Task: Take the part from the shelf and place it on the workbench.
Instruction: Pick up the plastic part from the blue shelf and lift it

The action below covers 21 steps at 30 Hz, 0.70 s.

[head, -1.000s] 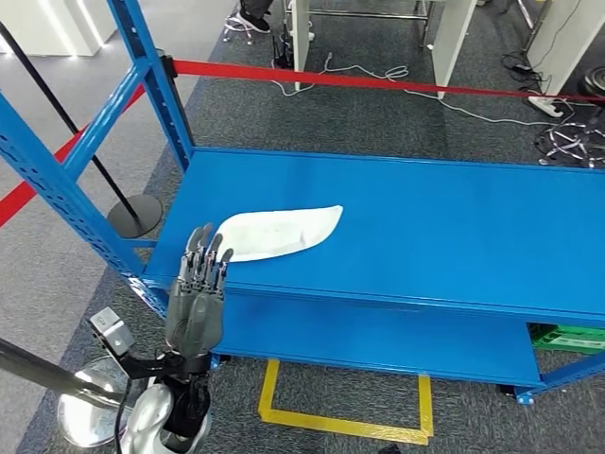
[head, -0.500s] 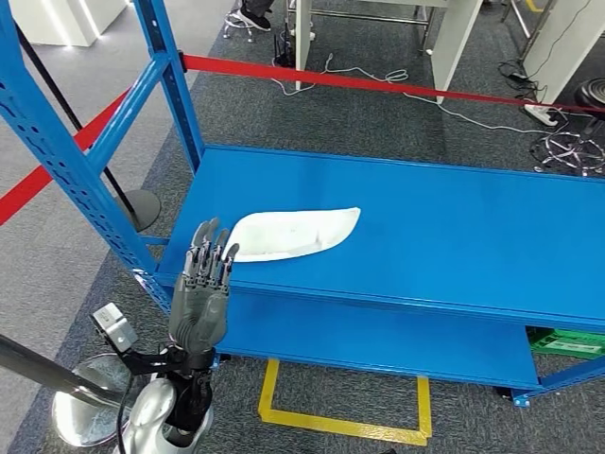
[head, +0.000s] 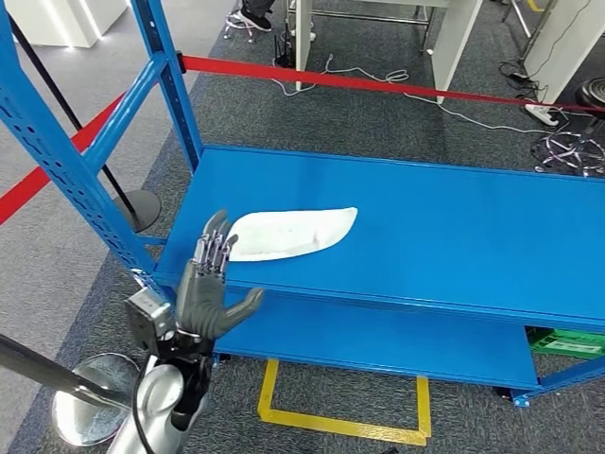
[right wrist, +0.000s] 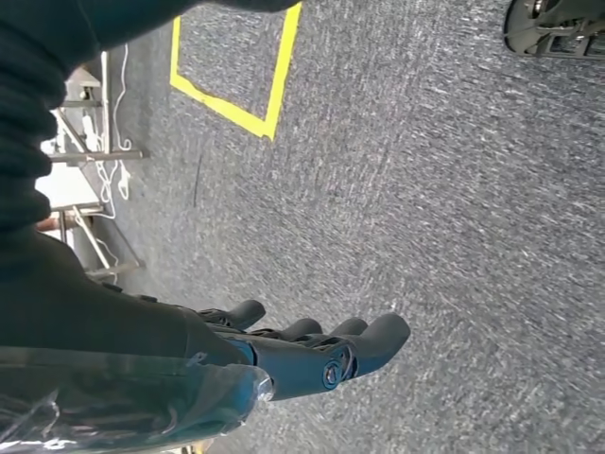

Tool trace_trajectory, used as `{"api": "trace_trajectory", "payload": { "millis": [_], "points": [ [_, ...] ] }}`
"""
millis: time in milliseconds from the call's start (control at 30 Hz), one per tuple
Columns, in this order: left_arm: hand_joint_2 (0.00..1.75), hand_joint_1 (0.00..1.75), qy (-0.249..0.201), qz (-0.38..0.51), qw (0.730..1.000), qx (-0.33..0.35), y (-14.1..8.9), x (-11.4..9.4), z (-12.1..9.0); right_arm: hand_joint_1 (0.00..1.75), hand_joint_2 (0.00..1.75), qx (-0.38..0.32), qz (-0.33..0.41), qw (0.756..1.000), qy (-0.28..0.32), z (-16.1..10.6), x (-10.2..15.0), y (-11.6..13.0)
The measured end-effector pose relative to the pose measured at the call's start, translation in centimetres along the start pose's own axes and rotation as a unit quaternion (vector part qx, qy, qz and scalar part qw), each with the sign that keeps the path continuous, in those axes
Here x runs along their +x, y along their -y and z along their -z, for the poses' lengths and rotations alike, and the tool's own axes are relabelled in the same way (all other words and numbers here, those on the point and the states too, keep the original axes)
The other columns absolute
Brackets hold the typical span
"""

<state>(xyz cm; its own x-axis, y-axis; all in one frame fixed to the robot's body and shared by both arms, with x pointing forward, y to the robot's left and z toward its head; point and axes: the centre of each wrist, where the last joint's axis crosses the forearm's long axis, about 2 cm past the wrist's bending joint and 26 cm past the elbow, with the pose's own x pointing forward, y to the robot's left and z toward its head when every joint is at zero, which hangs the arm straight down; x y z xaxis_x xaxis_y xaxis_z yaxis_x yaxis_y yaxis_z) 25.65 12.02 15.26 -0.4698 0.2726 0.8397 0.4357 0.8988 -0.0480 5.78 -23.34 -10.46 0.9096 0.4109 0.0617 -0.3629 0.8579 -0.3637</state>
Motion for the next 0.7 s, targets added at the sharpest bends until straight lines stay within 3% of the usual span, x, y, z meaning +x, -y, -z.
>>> {"api": "trace_trajectory", "payload": {
  "millis": [167, 333, 533, 700],
  "points": [
    [1.75, 0.00, -0.038, 0.155, 0.986, -0.050, -2.2, -0.4, 2.1, 0.00, 1.75, 0.001, -0.005, 1.000, 0.006, 0.0, 0.0, 0.0],
    [1.75, 0.00, -0.089, 0.269, 0.955, -0.092, -4.8, -1.2, 3.9, 0.00, 1.75, 0.000, -0.009, 1.000, 0.009, 0.0, 0.1, 0.0],
    [1.75, 0.00, -0.158, 0.329, 0.911, -0.192, -7.6, -2.3, 6.5, 0.00, 1.75, -0.002, -0.018, 1.000, 0.017, 0.1, 0.1, 0.2],
    [1.75, 0.00, -0.191, 0.365, 0.880, -0.238, -9.1, -3.1, 7.9, 0.00, 1.75, -0.005, -0.023, 1.000, 0.020, 0.1, 0.0, 0.3]
  ]
}}
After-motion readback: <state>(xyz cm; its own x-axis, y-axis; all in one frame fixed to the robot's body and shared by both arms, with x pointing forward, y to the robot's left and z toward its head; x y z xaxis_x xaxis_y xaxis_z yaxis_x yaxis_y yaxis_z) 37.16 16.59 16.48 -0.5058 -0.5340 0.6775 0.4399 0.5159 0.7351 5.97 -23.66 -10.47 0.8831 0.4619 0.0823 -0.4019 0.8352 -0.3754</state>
